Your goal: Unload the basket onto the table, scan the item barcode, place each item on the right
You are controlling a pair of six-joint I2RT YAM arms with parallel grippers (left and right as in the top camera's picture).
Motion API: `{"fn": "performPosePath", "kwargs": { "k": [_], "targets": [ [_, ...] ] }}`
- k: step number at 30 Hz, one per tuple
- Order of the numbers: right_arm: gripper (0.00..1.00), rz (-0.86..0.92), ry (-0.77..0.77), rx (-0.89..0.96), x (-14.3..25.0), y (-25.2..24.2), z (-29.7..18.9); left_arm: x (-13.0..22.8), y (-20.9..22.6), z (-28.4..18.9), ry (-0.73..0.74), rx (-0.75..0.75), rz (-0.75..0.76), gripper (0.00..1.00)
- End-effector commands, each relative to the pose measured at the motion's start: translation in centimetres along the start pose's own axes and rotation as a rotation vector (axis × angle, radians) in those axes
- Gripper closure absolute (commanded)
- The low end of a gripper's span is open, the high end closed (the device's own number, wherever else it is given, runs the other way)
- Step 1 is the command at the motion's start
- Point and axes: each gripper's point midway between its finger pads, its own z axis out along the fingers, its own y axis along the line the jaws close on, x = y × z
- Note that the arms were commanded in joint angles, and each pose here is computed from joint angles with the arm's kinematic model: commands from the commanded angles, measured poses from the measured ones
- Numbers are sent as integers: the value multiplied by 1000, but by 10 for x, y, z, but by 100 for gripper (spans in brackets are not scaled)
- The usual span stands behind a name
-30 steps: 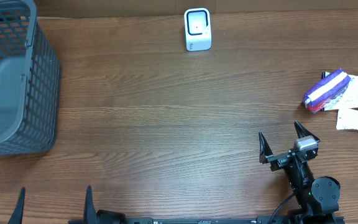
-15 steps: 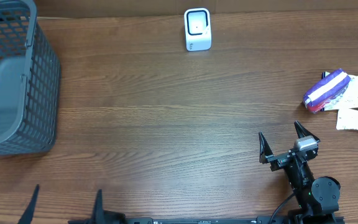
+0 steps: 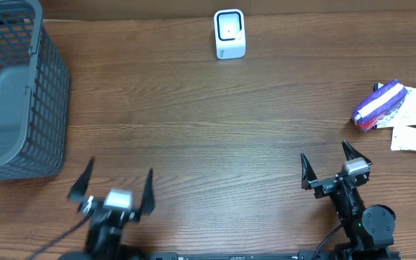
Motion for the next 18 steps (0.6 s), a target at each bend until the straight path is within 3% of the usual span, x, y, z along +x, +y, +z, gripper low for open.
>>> {"fn": "performPosePath", "kwargs": {
  "k": [1, 12, 18],
  "targets": [
    [0, 2, -6, -10, 1, 2, 0, 32, -10, 21, -2, 12, -76, 0],
    [0, 2, -6, -10, 1, 2, 0, 108, -4, 43, 75, -79, -83, 0],
    [0, 2, -6, -10, 1, 2, 0, 131, -1, 44, 125, -104, -87, 0]
  ]
}}
